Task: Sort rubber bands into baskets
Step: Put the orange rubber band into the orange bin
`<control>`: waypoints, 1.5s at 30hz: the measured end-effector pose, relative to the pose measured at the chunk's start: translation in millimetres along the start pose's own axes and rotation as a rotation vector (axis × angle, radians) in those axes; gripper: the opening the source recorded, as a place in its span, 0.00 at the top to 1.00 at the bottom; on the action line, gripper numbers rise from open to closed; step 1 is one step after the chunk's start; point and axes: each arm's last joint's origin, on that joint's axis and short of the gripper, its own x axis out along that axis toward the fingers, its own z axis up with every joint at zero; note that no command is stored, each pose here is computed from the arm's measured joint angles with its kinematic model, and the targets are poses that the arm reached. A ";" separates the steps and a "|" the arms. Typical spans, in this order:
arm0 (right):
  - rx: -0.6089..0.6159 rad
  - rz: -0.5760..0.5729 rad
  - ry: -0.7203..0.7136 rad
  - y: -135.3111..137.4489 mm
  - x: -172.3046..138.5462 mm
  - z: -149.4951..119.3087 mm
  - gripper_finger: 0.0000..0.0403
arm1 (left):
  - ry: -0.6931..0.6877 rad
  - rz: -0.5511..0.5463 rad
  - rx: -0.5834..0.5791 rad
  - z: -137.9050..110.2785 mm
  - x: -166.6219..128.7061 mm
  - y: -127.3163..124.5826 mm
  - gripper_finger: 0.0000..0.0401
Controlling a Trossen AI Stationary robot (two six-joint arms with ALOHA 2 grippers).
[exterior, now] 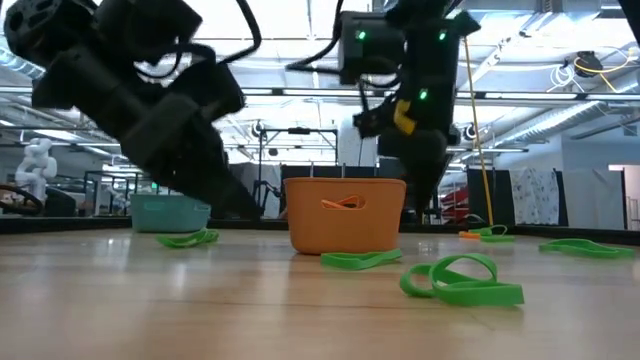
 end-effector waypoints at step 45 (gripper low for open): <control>0.564 0.115 0.230 -223.4 103.1 -23.0 0.59 | -0.012 0.279 0.147 8.0 -91.9 8.7 0.65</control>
